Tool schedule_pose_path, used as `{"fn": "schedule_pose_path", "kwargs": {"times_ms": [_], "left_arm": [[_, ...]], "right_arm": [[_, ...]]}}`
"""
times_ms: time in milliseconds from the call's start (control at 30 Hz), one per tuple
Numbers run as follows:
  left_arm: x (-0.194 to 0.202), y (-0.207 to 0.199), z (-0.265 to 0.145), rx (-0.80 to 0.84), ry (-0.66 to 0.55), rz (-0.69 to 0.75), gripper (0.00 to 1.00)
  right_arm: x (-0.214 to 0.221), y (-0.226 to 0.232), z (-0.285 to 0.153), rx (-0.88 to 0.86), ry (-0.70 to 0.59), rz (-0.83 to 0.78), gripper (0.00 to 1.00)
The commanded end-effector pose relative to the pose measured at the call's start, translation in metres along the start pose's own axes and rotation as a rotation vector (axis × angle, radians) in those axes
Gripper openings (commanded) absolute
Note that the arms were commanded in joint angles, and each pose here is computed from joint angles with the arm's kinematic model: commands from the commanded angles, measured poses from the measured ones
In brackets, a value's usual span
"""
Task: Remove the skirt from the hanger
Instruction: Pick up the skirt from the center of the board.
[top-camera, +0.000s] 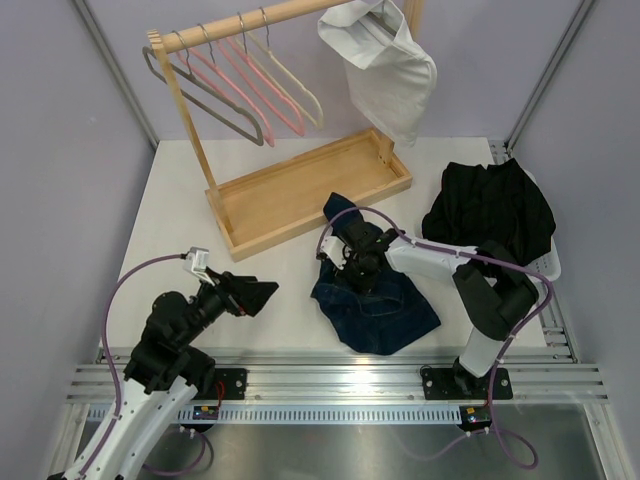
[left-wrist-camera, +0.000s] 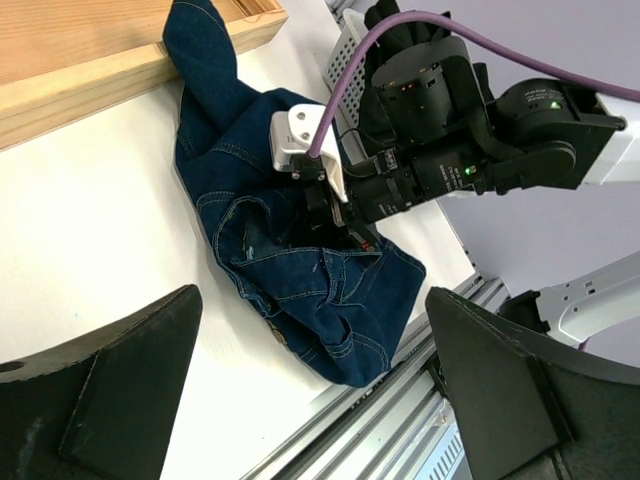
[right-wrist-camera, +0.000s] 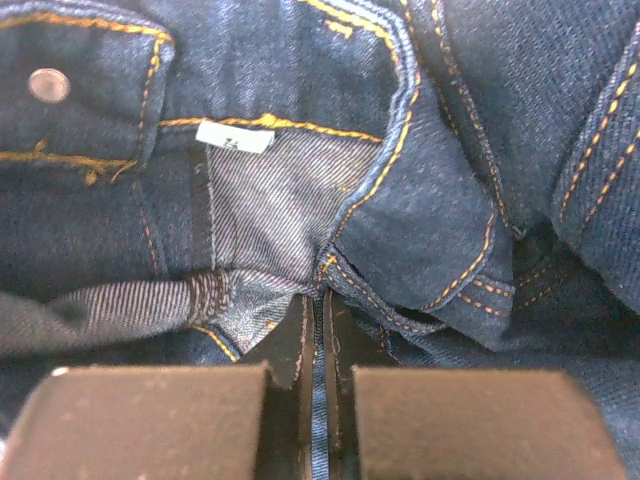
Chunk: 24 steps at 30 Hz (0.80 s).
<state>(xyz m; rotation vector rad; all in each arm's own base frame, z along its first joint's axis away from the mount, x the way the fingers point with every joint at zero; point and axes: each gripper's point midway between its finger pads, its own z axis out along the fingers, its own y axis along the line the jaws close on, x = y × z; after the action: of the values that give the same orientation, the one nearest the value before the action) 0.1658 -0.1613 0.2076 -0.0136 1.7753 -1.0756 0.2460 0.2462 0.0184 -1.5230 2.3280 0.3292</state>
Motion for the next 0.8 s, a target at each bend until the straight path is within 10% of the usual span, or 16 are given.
{"fn": "schedule_pose_path", "kwargs": {"times_ms": [0, 767], "left_arm": [[-0.008, -0.005, -0.003, 0.018, -0.034, 0.017, 0.99], [-0.013, -0.010, 0.000, 0.030, -0.038, 0.018, 0.99]], "right_arm": [[-0.007, 0.005, -0.018, -0.033, -0.008, -0.028, 0.00], [-0.086, -0.087, -0.446, 0.572, -0.916, 0.024, 0.00]]}}
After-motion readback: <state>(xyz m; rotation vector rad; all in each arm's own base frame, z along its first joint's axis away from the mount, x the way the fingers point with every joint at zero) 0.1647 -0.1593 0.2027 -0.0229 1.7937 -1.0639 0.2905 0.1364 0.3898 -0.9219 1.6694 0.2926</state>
